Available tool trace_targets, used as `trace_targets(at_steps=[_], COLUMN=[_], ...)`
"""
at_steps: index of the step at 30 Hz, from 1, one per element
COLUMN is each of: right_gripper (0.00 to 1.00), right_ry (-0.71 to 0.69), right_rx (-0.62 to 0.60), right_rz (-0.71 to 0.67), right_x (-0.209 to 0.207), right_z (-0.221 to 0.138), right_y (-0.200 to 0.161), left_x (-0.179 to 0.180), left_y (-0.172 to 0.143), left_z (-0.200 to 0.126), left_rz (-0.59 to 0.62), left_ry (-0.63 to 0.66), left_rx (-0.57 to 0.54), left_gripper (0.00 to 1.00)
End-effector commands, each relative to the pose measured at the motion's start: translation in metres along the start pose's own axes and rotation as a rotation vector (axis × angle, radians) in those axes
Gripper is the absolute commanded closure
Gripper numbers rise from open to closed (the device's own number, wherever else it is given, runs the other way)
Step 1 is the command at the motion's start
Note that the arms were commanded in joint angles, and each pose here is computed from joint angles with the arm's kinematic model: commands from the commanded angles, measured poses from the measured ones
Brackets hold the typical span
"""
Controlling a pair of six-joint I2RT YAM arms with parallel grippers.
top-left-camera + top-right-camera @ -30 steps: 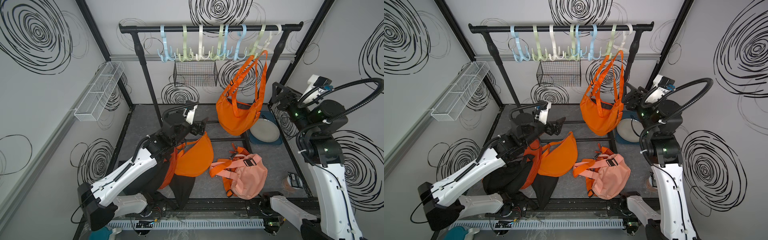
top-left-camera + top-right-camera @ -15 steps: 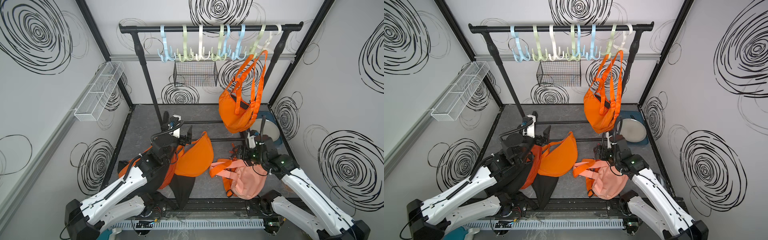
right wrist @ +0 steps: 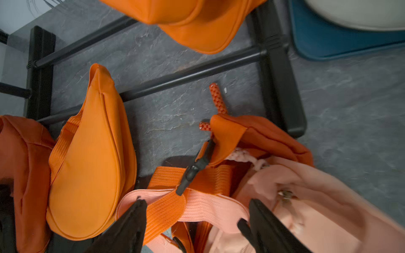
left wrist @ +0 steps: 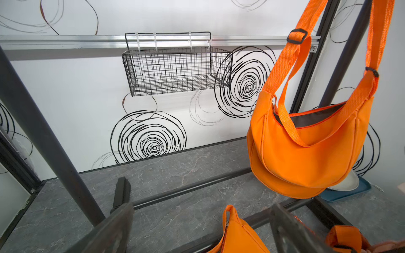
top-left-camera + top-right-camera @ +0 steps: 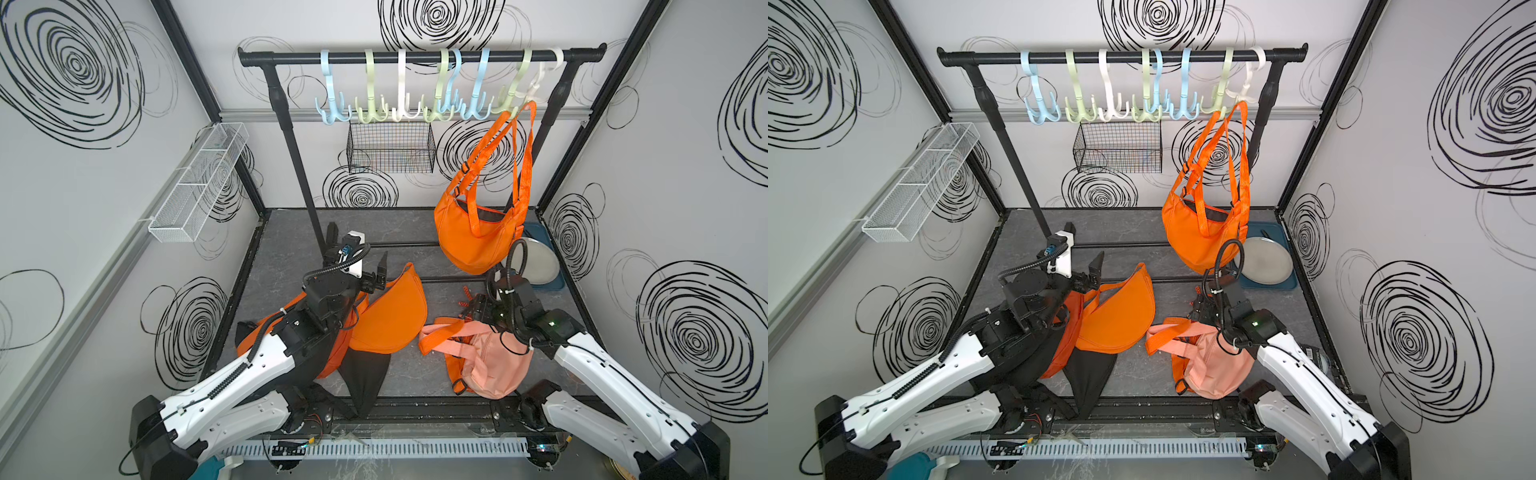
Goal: Hang the bag on a hook
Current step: Pick up the bag from the bag.
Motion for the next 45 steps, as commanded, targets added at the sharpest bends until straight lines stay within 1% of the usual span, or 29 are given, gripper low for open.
trace_targets(at_steps=[1, 2, 5, 8, 10, 12, 15, 18, 20, 22, 23, 24, 26, 28, 32, 36, 39, 42, 45], right_gripper=[0.23, 0.23, 0.23, 0.21, 0.2, 0.2, 0.19, 0.18, 0.18, 0.21, 0.23, 0.27, 0.29, 0.32, 0.32, 0.24, 0.18, 0.16, 0.18], right_ry=[-0.122, -0.12, -0.129, -0.114, -0.082, -0.061, -0.068, -0.108, -0.092, -0.076, -0.071, -0.069, -0.08, -0.058, -0.039, -0.06, -0.108, -0.181, -0.23], right_rx=[-0.024, -0.002, 0.094, 0.152, 0.159, 0.144, 0.141, 0.137, 0.141, 0.137, 0.136, 0.137, 0.137, 0.152, 0.191, 0.175, 0.214, 0.263, 0.27], right_rz=[-0.003, 0.0, 0.069, 0.108, 0.132, 0.158, 0.178, 0.169, 0.153, 0.153, 0.146, 0.137, 0.122, 0.073, -0.004, -0.143, -0.213, -0.244, -0.262], right_x=[-0.021, -0.021, -0.026, -0.032, -0.033, -0.032, -0.034, -0.044, -0.045, -0.043, -0.041, -0.038, -0.033, -0.026, -0.015, 0.005, 0.005, -0.005, -0.006], right_z=[-0.022, -0.023, -0.018, -0.003, 0.008, 0.012, 0.016, 0.022, 0.031, 0.039, 0.04, 0.04, 0.036, 0.036, 0.037, 0.027, 0.028, 0.038, 0.045], right_y=[0.005, 0.002, -0.021, -0.046, -0.056, -0.057, -0.059, -0.065, -0.071, -0.072, -0.071, -0.068, -0.061, -0.06, -0.072, -0.082, -0.098, -0.111, -0.112], left_x=[0.002, 0.002, 0.001, 0.001, 0.002, 0.001, -0.001, -0.002, -0.002, -0.001, -0.001, -0.001, -0.002, -0.004, -0.004, -0.005, -0.005, -0.005, -0.005], left_y=[0.01, 0.01, 0.011, 0.012, 0.011, 0.01, 0.009, 0.01, 0.011, 0.01, 0.01, 0.009, 0.009, 0.009, 0.009, 0.009, 0.01, 0.01, 0.009], left_z=[-0.001, -0.001, -0.002, -0.002, -0.002, -0.001, -0.001, -0.001, -0.002, -0.002, -0.002, -0.002, -0.002, -0.003, -0.003, -0.002, -0.002, -0.003, -0.003], left_rz=[-0.012, -0.014, -0.019, -0.021, -0.019, -0.014, -0.01, -0.013, -0.014, -0.013, -0.012, -0.01, -0.005, -0.001, 0.004, 0.005, 0.006, 0.006, 0.007], left_ry=[0.015, 0.012, 0.003, 0.002, 0.006, 0.006, 0.002, -0.005, -0.006, -0.005, -0.004, -0.003, -0.003, -0.01, -0.009, -0.013, -0.012, -0.014, -0.009], left_rx=[-0.044, -0.046, -0.048, -0.051, -0.051, -0.046, -0.041, -0.045, -0.047, -0.047, -0.047, -0.043, -0.041, -0.043, -0.041, -0.04, -0.04, -0.042, -0.041], left_gripper=[0.01, 0.01, 0.01, 0.01, 0.01, 0.01, 0.01, 0.01, 0.01, 0.01, 0.01, 0.01, 0.01, 0.01, 0.01, 0.01, 0.01, 0.01, 0.01])
Point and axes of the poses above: each gripper's point midway between its finger pads, its own z axis out along the fingers, its own x axis along the line the jaws close on, y = z × x, the point moved 3 cm from there along -z, back along the fingers, and after that the axes turned 6 degrees about z, right-handed, at the moved point
